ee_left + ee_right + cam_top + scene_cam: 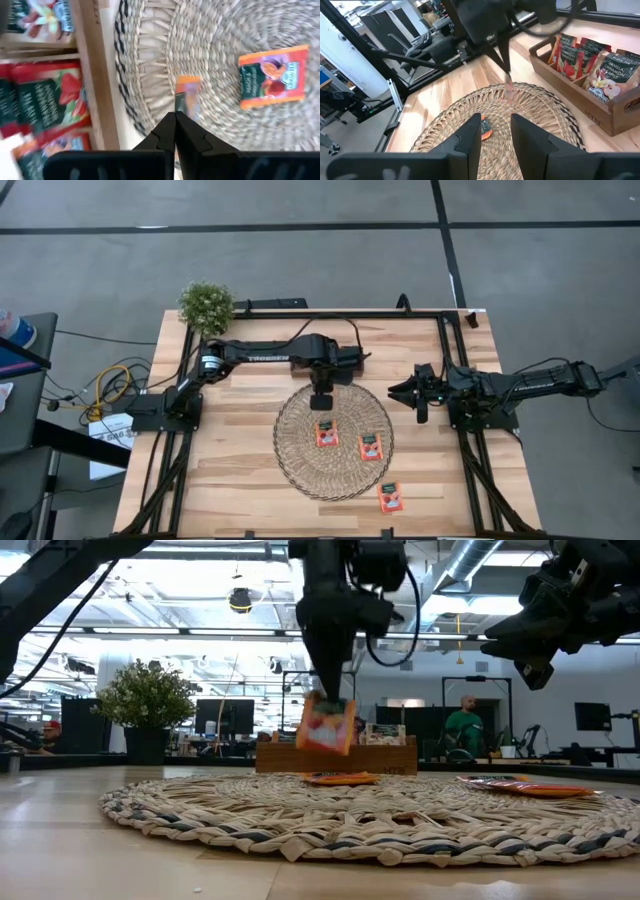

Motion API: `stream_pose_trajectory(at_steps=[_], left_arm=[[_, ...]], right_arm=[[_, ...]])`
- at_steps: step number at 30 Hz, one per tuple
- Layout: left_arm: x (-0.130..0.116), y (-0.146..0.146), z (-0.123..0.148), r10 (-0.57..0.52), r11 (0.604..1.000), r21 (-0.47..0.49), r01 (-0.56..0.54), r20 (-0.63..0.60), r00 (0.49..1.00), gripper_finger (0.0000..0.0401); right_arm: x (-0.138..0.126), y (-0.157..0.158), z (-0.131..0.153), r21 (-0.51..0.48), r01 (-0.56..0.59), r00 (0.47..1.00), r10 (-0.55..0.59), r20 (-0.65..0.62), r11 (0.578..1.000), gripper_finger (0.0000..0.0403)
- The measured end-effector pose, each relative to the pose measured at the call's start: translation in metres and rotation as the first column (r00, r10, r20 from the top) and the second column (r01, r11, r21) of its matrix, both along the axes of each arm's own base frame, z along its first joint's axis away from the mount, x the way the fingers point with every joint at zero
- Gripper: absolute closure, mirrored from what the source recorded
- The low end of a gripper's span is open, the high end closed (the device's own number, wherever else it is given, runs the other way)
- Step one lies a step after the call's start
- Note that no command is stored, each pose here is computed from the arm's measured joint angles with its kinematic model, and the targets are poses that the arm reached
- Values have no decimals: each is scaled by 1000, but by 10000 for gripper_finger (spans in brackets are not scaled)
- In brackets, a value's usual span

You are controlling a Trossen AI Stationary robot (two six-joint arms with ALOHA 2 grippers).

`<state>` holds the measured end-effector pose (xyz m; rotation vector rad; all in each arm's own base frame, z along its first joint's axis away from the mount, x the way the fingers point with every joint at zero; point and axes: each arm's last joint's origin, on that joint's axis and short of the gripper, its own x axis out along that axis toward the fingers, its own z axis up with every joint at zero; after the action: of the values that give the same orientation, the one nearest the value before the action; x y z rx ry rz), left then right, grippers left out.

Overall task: Pick & Place Tea
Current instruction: Put the orange tea bag into the left section of the wooden organizer

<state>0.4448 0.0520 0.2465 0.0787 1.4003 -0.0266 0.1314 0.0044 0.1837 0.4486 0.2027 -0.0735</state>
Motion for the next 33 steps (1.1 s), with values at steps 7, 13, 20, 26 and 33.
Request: stream_pose_trajectory(at_steps=[7, 13, 20, 26, 33], left_arm=[[-11, -4, 36, 11, 1000, -1, -11, -47, 999, 401], [-21, 6, 55, 44, 997, 63, -39, -80, 996, 401], [-34, 39, 69, 123, 990, 79, -120, -42, 991, 401], [-43, 74, 77, 180, 979, 92, -181, 19, 984, 401], [-49, 109, 78, 230, 970, 64, -236, 83, 970, 401]], right_arm=[[0, 0, 0, 0, 0, 1000, 0, -1, 1000, 305], [0, 0, 0, 0, 0, 1000, 0, 0, 1000, 305], [0, 0, 0, 0, 0, 1000, 0, -2, 1000, 305], [0, 0, 0, 0, 0, 1000, 0, -2, 1000, 305], [0, 0, -1, 0, 0, 1000, 0, -6, 1000, 305]])
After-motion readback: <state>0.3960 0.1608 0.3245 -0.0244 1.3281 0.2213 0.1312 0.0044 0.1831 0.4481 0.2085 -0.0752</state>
